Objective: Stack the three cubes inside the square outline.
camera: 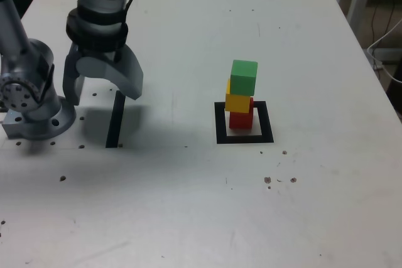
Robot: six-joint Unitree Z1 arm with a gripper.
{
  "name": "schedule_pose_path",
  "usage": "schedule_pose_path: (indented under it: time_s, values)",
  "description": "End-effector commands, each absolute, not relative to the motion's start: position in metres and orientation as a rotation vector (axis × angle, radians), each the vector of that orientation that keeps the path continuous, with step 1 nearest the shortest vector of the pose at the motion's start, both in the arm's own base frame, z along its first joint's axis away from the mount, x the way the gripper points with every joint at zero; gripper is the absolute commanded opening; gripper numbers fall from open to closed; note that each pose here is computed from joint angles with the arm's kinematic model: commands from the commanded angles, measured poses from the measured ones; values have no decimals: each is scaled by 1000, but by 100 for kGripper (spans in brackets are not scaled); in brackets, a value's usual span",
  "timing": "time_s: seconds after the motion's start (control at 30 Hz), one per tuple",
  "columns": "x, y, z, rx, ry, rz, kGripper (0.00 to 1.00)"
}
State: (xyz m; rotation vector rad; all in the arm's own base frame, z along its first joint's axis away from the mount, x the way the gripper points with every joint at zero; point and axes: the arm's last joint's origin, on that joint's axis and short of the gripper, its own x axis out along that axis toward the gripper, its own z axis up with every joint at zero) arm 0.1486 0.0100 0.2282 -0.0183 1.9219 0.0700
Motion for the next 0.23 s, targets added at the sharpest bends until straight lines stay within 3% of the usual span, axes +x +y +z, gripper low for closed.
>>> schedule_pose_path:
  time_s: [0.0,0.2]
  values:
    - [150,10,227,-20,1920,68,99]
    - [152,10,225,-22,1914,63,99]
